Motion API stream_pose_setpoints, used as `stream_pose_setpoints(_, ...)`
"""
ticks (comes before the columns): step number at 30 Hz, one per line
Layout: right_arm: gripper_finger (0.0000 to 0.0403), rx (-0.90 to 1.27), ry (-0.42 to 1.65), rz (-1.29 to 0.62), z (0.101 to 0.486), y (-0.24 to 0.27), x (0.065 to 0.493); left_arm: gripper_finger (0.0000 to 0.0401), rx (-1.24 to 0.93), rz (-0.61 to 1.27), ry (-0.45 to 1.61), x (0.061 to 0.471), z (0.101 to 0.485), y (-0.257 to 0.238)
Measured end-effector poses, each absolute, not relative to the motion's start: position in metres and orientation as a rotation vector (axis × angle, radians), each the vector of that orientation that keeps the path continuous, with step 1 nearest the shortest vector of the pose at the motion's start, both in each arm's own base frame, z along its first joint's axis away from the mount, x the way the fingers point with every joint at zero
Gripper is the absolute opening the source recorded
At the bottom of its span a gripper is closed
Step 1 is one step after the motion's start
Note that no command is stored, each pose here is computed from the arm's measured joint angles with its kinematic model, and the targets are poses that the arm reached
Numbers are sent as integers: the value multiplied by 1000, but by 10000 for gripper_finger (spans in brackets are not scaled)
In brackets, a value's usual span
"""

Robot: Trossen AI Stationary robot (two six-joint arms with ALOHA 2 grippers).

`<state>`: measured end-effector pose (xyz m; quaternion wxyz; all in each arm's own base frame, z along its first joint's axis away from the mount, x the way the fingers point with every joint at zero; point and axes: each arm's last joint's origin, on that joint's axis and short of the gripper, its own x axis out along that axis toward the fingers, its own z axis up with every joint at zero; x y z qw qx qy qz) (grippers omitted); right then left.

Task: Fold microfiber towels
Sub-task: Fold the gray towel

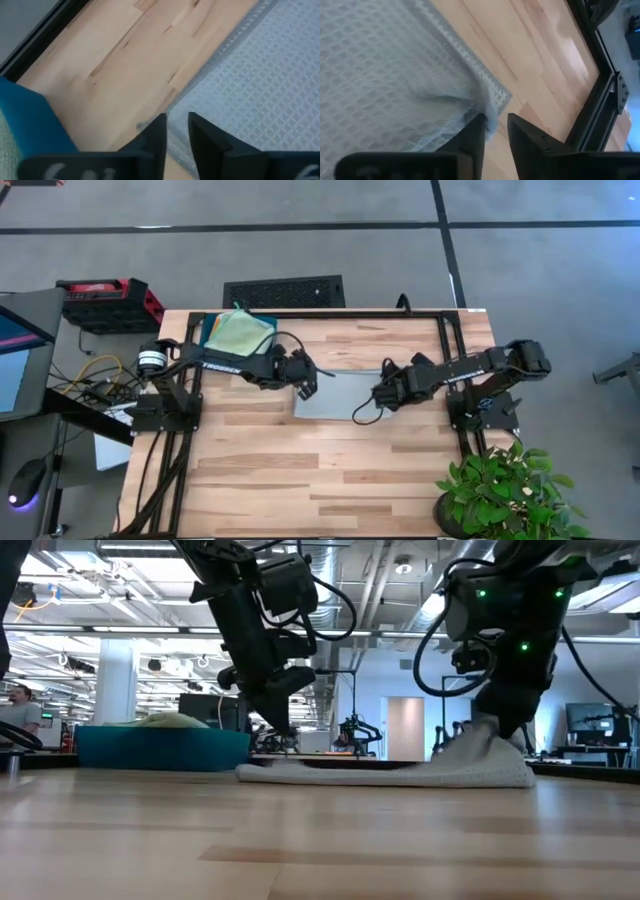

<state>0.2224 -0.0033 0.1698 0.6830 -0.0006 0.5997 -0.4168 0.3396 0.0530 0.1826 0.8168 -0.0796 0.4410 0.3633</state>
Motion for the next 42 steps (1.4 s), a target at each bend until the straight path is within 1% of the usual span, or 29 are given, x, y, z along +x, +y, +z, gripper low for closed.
stream_pose_setpoints(3,119,10,1340,-954,170,-8,223,97,-173,781,940,339,183,55)
stream_pose_setpoints(7,154,66,1361,-958,169,-13,222,123,-174,782,939,339,183,55)
stream_pose_setpoints(10,179,90,1373,-960,169,-17,222,134,-182,770,944,339,183,55)
stream_pose_setpoints(14,208,86,1378,-959,169,-18,222,139,-222,721,957,340,182,52)
stream_pose_setpoints(19,227,54,1402,-930,169,-18,221,139,-255,696,958,341,181,45)
stream_pose_setpoints(24,227,16,1386,-878,172,-5,221,139,-235,647,960,343,182,27)
stream_pose_setpoints(29,226,-64,1316,-717,182,30,218,139,-200,579,963,344,182,0)
stream_pose_setpoints(34,226,-246,1294,-416,183,74,215,139,-193,534,956,343,182,-24)
stream_pose_setpoints(39,225,-393,1250,-140,171,108,217,139,-196,494,946,341,182,-46)
stream_pose_setpoints(42,225,-451,1248,-87,159,117,217,139,-184,477,940,339,182,-57)
